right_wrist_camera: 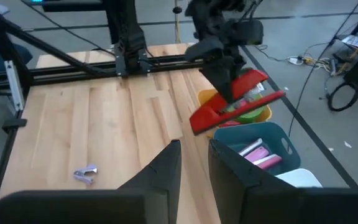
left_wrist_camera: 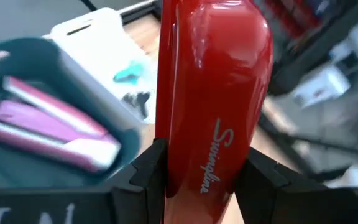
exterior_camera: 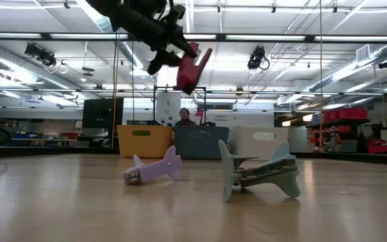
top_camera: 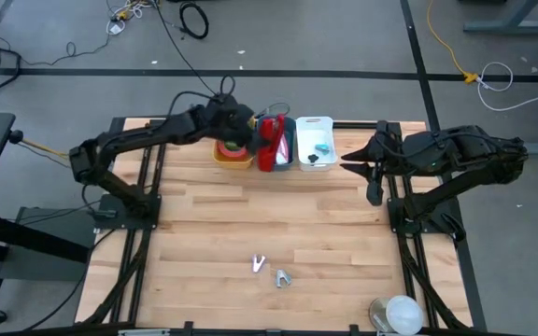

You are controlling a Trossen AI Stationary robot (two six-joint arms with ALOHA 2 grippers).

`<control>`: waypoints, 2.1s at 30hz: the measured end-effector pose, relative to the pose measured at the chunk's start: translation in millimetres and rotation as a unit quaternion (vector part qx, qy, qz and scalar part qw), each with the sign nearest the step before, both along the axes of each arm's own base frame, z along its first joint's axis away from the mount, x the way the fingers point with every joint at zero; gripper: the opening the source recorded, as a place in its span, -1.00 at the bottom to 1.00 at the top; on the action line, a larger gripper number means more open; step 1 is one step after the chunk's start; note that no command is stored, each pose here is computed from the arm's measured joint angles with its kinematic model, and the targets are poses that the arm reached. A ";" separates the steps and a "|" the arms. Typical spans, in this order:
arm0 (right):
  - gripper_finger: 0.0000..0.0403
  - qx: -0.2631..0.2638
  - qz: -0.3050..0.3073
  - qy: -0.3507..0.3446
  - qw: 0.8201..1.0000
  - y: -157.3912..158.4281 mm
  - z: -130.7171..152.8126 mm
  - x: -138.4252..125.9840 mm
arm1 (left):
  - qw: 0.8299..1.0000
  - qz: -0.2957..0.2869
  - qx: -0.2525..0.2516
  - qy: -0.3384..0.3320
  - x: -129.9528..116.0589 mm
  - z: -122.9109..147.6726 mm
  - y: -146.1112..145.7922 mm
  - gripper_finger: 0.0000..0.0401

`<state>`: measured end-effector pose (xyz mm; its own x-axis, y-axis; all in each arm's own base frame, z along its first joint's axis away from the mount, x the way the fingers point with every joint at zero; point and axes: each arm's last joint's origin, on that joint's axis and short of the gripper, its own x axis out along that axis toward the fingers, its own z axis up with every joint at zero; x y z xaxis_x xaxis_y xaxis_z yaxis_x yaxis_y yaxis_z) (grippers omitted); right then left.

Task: Pick and place Stapler, Stapler remover, tape
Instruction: Put the red stapler into the dark blue bin, then put the purple staple remover into the white bin

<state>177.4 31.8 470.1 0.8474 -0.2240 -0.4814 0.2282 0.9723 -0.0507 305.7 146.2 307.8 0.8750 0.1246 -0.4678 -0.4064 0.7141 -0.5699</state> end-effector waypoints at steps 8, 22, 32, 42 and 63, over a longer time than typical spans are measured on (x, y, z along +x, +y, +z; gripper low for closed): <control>-0.60 0.000 0.000 -0.001 1.000 0.0 0.1 0.2 | 0.985 0.098 -0.137 -0.036 30.8 -42.1 30.5 -0.25; -0.60 -0.005 -0.008 0.000 1.000 -0.3 -0.2 0.7 | 0.945 0.234 -0.216 -0.077 48.0 -98.0 73.7 -0.25; -0.60 -0.005 -0.008 0.000 1.000 -0.3 -0.3 0.7 | 0.943 0.261 -0.195 -0.063 46.7 -102.5 76.5 -0.21; -0.60 -0.005 -0.008 0.000 1.000 -0.3 -0.3 0.8 | 0.944 0.271 -0.183 -0.037 44.9 -106.7 75.1 -0.17; -0.60 0.006 -0.014 -0.003 1.000 -0.3 -0.3 0.7 | 0.949 0.255 -0.181 -0.027 44.5 -107.6 74.3 0.30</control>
